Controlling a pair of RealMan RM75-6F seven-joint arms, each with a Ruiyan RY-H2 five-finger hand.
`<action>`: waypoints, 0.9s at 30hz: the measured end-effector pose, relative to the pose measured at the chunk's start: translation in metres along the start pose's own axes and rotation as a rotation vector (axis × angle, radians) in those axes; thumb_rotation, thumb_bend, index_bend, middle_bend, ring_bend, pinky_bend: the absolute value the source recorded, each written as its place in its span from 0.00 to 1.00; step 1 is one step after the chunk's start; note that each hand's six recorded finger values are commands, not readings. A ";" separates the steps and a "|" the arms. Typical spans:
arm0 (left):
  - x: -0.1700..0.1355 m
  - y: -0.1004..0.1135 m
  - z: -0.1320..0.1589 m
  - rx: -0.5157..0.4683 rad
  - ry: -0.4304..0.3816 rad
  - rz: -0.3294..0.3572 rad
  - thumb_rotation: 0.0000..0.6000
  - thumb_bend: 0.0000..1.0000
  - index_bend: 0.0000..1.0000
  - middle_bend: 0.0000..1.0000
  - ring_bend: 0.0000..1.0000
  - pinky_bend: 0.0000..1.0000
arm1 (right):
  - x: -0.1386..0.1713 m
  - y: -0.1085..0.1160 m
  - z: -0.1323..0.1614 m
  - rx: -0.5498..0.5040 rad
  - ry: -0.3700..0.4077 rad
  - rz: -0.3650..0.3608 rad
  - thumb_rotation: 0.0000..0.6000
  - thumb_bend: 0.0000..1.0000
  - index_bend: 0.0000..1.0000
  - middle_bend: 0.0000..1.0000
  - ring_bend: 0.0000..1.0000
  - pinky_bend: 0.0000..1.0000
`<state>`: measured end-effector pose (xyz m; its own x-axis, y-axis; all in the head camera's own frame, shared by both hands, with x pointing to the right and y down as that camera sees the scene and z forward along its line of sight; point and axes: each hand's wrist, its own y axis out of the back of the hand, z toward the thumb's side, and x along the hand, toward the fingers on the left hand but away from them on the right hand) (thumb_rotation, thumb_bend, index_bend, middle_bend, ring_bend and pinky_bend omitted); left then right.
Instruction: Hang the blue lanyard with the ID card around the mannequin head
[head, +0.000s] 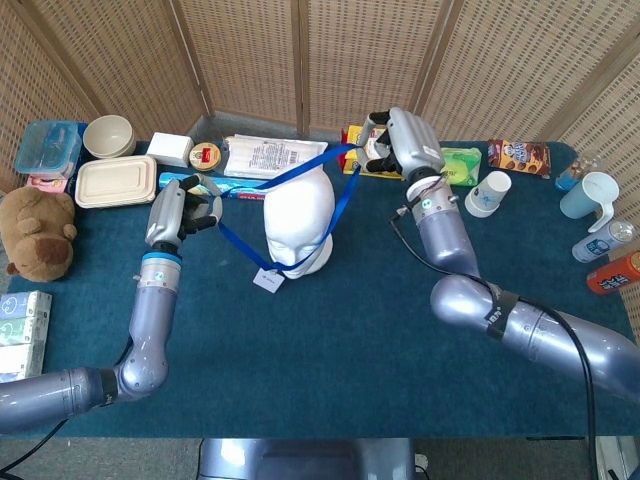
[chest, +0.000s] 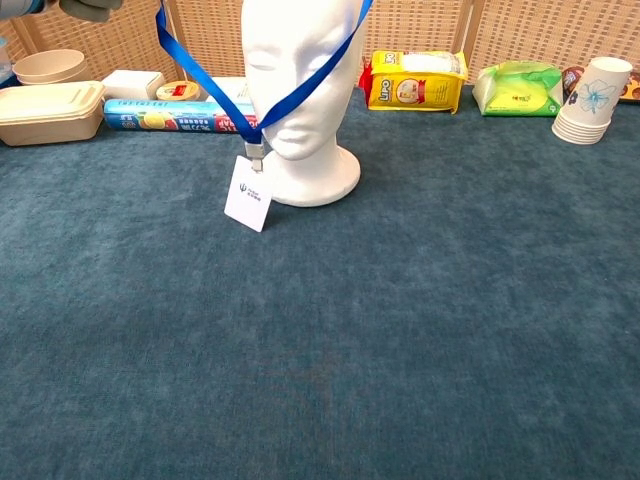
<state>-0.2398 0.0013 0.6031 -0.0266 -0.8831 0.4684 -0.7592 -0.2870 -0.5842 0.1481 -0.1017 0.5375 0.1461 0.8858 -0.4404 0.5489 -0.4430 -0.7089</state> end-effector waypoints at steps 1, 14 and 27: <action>0.001 0.000 0.000 -0.004 0.002 0.000 1.00 0.48 0.56 1.00 1.00 1.00 | -0.001 0.000 0.000 0.003 0.000 -0.001 1.00 0.46 0.64 1.00 1.00 1.00; 0.003 0.004 -0.007 0.009 0.011 0.017 0.93 0.36 0.56 0.92 0.91 0.99 | -0.010 -0.013 0.005 0.058 0.003 -0.012 1.00 0.43 0.57 0.86 0.95 0.98; -0.001 0.010 -0.004 0.135 -0.031 0.018 0.67 0.18 0.13 0.08 0.00 0.17 | -0.018 -0.028 0.000 0.089 -0.001 0.061 1.00 0.36 0.24 0.34 0.33 0.39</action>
<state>-0.2501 0.0007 0.5996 -0.0182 -0.8991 0.4374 -0.6644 -0.3160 -0.6773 0.1303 -0.1049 0.5651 0.1763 0.8569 -0.4844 0.4635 -0.5064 -0.7271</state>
